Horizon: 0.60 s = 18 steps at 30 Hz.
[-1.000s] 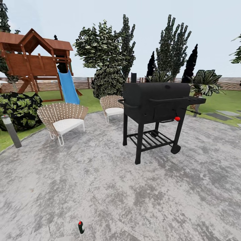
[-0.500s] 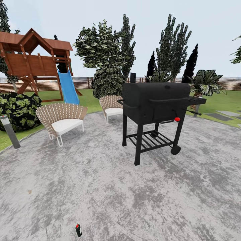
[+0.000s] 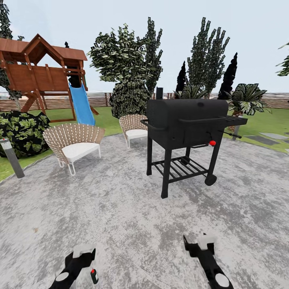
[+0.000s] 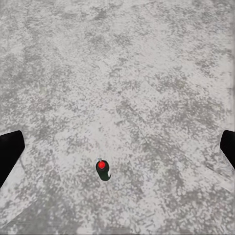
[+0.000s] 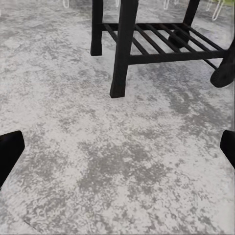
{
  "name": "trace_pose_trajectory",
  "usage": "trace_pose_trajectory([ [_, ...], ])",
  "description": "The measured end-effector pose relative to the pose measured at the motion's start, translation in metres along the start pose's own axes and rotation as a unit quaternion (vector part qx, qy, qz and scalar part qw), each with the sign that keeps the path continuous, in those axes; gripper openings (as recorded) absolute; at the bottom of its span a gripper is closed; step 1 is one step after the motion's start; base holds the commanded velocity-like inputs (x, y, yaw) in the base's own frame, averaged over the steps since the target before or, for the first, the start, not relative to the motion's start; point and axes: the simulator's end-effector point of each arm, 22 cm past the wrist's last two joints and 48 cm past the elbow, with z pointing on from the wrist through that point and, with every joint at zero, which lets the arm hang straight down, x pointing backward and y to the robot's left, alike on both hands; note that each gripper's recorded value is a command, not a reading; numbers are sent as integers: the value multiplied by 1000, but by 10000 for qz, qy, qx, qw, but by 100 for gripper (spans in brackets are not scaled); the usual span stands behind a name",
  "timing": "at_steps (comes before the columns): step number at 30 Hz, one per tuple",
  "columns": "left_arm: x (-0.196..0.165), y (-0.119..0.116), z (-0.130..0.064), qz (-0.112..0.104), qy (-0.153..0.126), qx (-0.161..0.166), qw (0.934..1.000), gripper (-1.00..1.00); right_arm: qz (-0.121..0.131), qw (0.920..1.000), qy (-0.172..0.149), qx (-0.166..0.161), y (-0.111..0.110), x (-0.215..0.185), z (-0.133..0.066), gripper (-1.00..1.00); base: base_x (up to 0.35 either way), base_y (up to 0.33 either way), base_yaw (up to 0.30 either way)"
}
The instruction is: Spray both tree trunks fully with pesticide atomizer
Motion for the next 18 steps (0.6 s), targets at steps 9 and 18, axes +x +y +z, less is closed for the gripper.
trace_pose_trajectory([
  [9,-1,-1,0,-32,-13,1,10000,100,-14,10000,-35,78,-11,-65,44,100,0,0,0],
  [18,-9,1,2,-25,-88,-10,10000,100,-33,10000,-51,40,-10,-70,47,100,73,0,0],
])
